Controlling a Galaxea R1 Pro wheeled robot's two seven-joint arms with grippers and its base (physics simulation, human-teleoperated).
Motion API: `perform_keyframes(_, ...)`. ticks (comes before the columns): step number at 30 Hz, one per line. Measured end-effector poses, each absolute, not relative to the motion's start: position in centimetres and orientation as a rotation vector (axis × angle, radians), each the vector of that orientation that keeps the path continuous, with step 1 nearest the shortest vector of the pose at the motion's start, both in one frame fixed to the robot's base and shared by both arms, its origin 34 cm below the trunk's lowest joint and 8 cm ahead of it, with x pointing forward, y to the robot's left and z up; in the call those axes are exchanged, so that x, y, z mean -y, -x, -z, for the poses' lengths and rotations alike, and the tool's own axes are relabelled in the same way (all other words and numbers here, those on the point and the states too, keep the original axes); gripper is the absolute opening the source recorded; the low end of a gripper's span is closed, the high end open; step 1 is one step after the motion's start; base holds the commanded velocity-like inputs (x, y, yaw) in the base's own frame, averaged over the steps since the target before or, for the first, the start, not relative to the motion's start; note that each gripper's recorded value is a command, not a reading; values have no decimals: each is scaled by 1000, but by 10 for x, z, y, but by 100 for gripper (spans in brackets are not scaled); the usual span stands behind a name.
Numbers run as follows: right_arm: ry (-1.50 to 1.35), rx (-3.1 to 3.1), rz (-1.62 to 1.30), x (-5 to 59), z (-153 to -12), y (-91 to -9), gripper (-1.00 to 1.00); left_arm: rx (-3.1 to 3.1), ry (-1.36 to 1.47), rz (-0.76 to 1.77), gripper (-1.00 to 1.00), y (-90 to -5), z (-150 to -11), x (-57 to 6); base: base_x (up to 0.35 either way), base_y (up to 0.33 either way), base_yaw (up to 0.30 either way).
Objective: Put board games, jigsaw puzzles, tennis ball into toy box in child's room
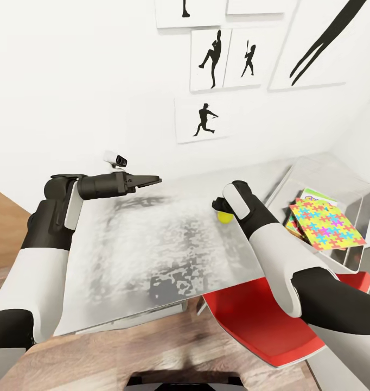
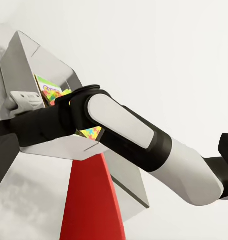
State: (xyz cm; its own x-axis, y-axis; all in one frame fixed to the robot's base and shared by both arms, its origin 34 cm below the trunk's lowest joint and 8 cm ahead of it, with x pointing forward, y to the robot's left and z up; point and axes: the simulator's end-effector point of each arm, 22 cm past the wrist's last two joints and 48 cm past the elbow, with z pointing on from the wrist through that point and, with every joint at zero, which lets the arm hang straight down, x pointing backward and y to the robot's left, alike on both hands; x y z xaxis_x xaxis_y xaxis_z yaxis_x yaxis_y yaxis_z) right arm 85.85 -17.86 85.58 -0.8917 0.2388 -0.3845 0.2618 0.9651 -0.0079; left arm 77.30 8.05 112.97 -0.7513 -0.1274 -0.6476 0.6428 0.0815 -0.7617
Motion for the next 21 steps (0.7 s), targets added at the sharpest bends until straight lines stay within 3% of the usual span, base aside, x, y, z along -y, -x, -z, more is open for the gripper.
perform_keyframes(21, -360, -2750, 83, 177, -840, -854, 100, -1804, -493, 1740, 100, -776, -1116, -81, 0, 0, 0)
